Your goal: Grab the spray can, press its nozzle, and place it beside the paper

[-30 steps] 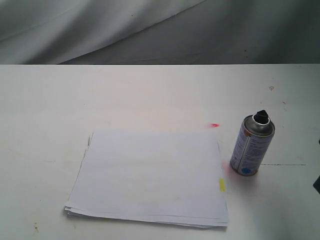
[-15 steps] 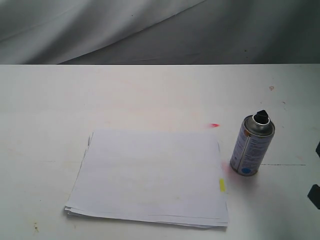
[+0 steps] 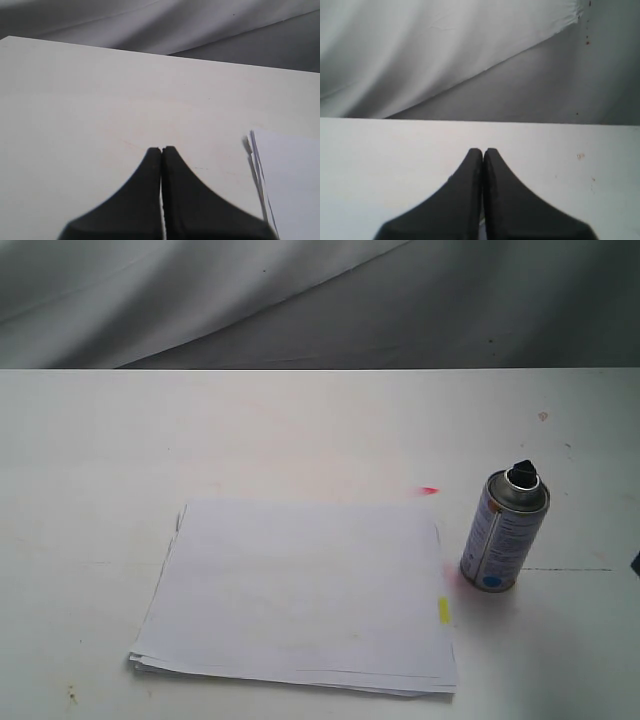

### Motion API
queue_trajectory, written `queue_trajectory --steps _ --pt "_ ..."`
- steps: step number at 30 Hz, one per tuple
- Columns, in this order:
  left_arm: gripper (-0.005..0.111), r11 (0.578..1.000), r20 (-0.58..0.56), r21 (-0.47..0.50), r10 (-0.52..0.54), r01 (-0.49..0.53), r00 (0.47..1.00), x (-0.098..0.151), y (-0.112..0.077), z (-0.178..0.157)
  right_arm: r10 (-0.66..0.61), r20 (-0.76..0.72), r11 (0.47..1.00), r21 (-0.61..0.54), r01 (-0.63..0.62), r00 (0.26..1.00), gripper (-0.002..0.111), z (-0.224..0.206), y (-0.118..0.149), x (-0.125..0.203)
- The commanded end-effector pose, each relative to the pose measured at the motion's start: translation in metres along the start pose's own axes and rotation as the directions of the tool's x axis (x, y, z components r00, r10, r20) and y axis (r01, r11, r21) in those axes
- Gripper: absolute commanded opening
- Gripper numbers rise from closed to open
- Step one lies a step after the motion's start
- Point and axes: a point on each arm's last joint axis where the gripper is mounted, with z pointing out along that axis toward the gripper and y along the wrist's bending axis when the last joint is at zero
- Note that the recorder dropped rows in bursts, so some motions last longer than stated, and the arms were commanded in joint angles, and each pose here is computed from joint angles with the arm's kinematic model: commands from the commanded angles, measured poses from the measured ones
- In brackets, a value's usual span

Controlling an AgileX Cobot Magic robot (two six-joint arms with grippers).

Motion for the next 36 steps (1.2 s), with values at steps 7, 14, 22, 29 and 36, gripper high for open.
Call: queue_trajectory --steps 7,14,22,29,36 --pt "0.0 1.0 0.003 0.005 0.002 -0.002 1.0 0.001 0.0 0.0 -0.062 -0.026 0.998 -0.026 0.061 0.998 0.0 0.05 0.004 -0.038" --pt "0.0 1.0 0.003 0.005 0.002 -0.002 1.0 0.001 0.0 0.0 -0.036 -0.115 0.999 -0.034 0.032 0.993 0.0 0.082 0.002 -0.006" --pt "0.0 1.0 0.003 0.005 0.002 -0.002 1.0 0.001 0.0 0.0 -0.012 -0.171 0.999 -0.035 0.006 0.985 0.0 0.082 -0.001 0.029" --pt "0.0 1.0 0.003 0.005 0.002 -0.002 1.0 0.001 0.0 0.0 -0.012 -0.136 0.999 -0.046 0.005 0.991 0.0 0.068 0.0 0.04" --pt "0.0 1.0 0.003 0.005 0.002 -0.002 1.0 0.001 0.0 0.0 -0.035 -0.158 0.996 -0.083 0.022 0.987 0.0 0.058 0.002 0.05"
